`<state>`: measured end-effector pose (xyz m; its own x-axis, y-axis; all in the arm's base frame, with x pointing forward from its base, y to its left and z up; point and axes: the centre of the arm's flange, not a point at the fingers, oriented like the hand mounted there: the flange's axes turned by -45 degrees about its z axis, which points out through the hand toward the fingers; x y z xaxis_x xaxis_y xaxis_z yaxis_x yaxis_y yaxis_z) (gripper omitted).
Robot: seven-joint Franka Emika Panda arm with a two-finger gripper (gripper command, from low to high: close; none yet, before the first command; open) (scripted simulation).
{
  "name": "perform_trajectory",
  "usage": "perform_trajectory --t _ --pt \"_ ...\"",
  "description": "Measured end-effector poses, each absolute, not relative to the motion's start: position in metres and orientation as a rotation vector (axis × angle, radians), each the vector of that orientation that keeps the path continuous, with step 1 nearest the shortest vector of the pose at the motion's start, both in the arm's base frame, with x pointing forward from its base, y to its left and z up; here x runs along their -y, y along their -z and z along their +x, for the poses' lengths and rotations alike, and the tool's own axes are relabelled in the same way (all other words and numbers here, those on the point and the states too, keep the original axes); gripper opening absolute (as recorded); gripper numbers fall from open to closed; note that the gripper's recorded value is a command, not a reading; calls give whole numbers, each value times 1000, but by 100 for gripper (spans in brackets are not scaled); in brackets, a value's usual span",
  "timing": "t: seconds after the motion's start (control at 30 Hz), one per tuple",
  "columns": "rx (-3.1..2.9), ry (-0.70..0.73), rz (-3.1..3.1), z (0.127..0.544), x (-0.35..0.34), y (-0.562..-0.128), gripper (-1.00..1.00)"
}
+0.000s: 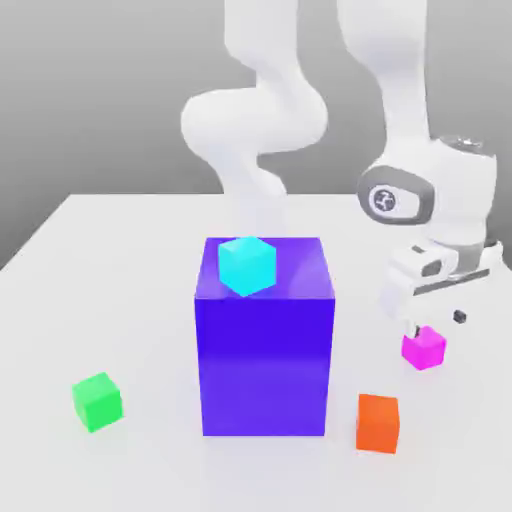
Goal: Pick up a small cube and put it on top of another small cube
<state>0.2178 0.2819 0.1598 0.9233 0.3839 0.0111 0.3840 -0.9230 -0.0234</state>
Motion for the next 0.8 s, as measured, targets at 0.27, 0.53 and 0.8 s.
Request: perform_trajectory --t 0.27,0.53,0.8 --pt "623 0 -3076 215 -272 -125 -100" --pt "620 3 -3072 215 -274 -129 -100" --pt "609 12 -3055 218 -282 -163 -100"
